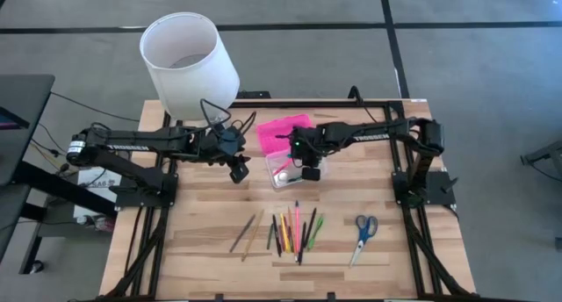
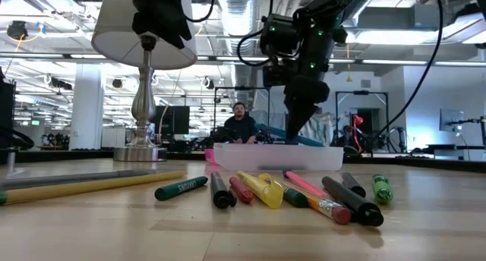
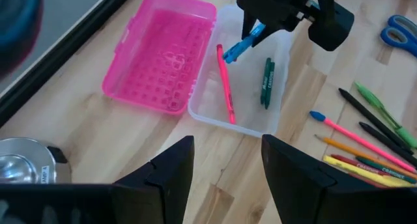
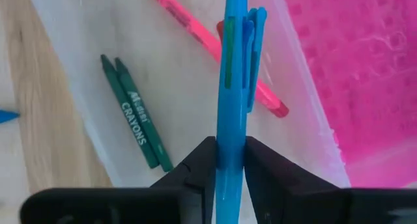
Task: Pick & place school supplies into a supply box
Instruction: Put the blue pen into the pink supply box, then put the gray pen into the pink supply box
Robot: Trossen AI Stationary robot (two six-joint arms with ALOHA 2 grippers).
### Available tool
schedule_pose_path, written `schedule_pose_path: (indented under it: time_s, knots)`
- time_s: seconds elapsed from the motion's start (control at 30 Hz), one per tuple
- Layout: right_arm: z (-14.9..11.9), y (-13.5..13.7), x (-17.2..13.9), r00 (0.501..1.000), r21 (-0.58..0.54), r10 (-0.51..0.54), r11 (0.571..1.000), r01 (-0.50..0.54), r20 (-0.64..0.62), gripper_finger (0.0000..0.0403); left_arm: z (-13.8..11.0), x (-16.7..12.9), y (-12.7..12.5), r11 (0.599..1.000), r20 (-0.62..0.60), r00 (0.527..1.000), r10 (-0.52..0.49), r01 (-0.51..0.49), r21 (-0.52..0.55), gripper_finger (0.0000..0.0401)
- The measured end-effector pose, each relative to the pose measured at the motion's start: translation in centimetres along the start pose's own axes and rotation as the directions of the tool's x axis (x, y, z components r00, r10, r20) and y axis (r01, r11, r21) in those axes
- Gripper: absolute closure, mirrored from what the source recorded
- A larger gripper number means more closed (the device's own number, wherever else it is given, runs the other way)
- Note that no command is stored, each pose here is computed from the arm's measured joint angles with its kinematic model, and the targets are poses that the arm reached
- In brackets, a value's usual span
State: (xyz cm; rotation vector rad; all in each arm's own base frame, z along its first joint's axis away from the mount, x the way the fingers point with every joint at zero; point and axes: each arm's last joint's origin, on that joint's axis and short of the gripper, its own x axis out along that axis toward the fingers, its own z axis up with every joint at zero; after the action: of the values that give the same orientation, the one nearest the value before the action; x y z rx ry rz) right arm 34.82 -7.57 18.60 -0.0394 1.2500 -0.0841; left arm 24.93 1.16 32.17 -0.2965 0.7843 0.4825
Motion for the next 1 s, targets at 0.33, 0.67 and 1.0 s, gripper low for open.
schedule_pose_path:
  time_s: [0.33,0.67,1.0]
  knots:
    - [0.2,0.1,-0.2,0.999,0.079,0.04,0.996,-0.042,0.026,0.0278,-0.1,0.0,0.0,1.0,-0.006,1.0,0.006,-0.006,0.025,0.0227]
    - [0.5,0.3,-3.2,0.991,0.114,0.024,0.993,-0.039,0.133,0.0254,-0.1,0.0,0.0,1.0,-0.008,1.0,0.004,-0.004,0.03,0.0227]
    - [0.6,1.1,-6.8,0.969,0.095,0.017,0.995,-0.041,0.245,0.0264,-0.2,0.0,-0.2,1.0,-0.011,1.0,-0.007,0.008,0.03,0.0227]
